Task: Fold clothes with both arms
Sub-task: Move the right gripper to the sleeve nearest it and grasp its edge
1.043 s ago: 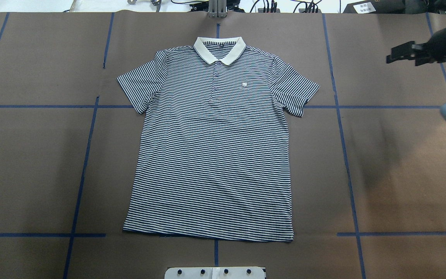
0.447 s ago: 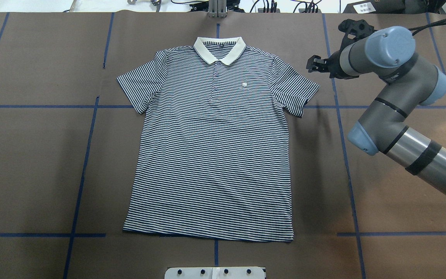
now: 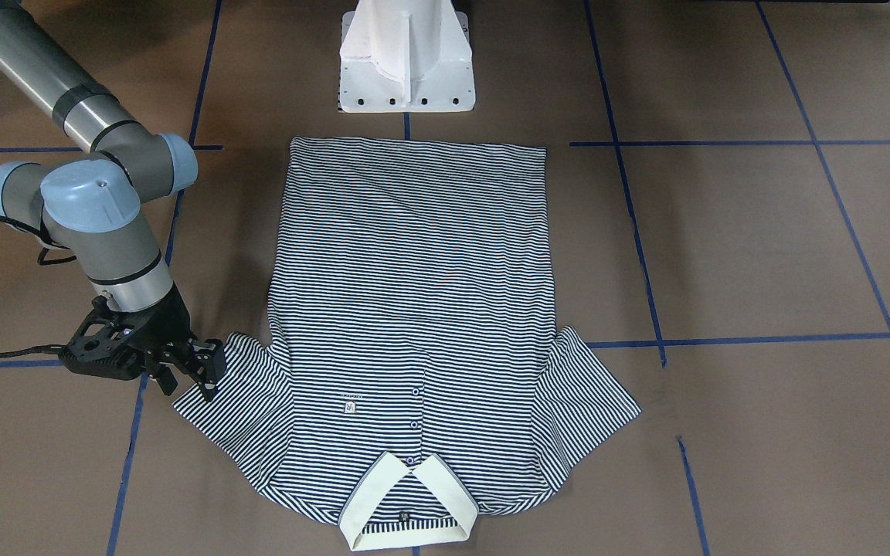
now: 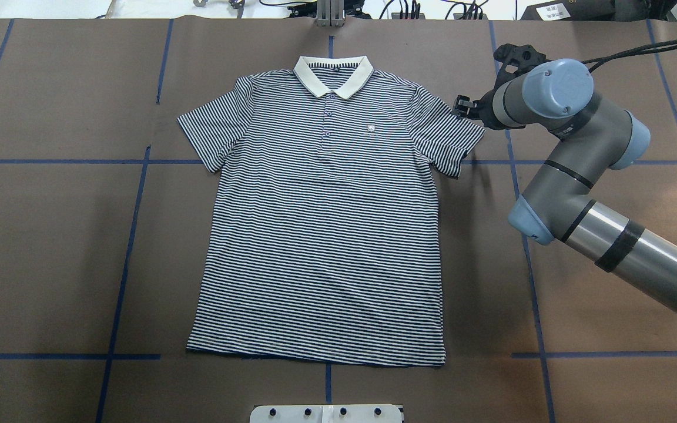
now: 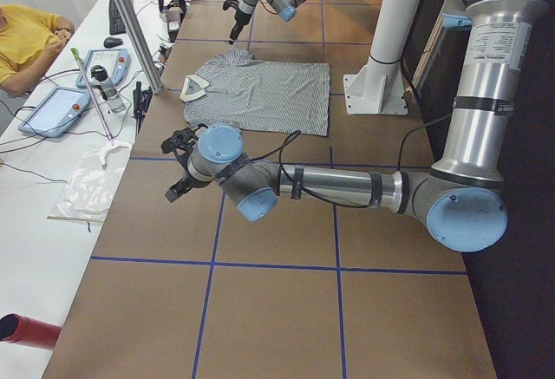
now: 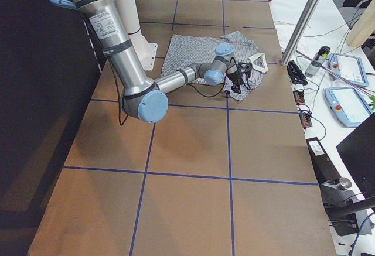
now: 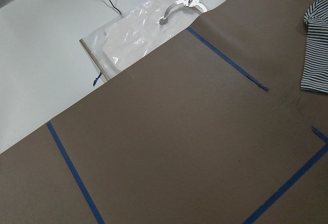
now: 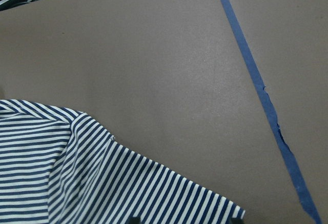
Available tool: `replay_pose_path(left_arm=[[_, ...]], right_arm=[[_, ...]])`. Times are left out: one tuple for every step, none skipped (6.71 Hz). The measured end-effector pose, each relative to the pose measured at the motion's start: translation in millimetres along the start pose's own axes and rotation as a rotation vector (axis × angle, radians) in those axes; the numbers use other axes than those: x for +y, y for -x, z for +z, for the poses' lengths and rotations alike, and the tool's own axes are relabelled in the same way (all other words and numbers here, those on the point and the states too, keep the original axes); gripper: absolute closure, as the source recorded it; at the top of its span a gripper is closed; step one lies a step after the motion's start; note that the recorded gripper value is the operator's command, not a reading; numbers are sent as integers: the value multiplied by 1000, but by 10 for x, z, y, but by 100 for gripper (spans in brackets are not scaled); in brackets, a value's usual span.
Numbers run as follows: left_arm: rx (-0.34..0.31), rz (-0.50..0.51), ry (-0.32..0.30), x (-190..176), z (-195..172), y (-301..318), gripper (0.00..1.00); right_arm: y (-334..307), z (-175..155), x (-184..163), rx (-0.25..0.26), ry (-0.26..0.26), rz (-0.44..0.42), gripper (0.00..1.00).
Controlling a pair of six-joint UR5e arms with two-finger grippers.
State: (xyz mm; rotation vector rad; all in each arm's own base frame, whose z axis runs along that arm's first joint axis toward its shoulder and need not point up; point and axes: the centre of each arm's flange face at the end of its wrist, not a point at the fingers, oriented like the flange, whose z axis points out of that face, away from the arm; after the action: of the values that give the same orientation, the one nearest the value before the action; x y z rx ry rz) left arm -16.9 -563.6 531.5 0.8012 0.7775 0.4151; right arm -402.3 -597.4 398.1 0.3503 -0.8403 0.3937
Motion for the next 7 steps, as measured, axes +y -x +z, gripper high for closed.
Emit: replay_pose_path(left_arm=[[0,0,0,4,-1,-1,0],[0,1,0,10,0,-1,0],[0,1,0,14,1,-2,0],[0,0,1,22,3,-1,0],[0,-2,2,35,5,2,0],[0,-2,4,48,6,3,0],[0,-2,5,62,8,5,0]], right_arm=[[-62,80,1,17,4,-40,42],[-131,167,1,37,7,-69,43],[-195,244,0,56,7,-93,44],[-239,296,2,67,9,-106,45],[-263,324,5,72,10,-111,45],[-270,337,10,73,11,-113,46],[-268,342,13,73,12,-113,46]])
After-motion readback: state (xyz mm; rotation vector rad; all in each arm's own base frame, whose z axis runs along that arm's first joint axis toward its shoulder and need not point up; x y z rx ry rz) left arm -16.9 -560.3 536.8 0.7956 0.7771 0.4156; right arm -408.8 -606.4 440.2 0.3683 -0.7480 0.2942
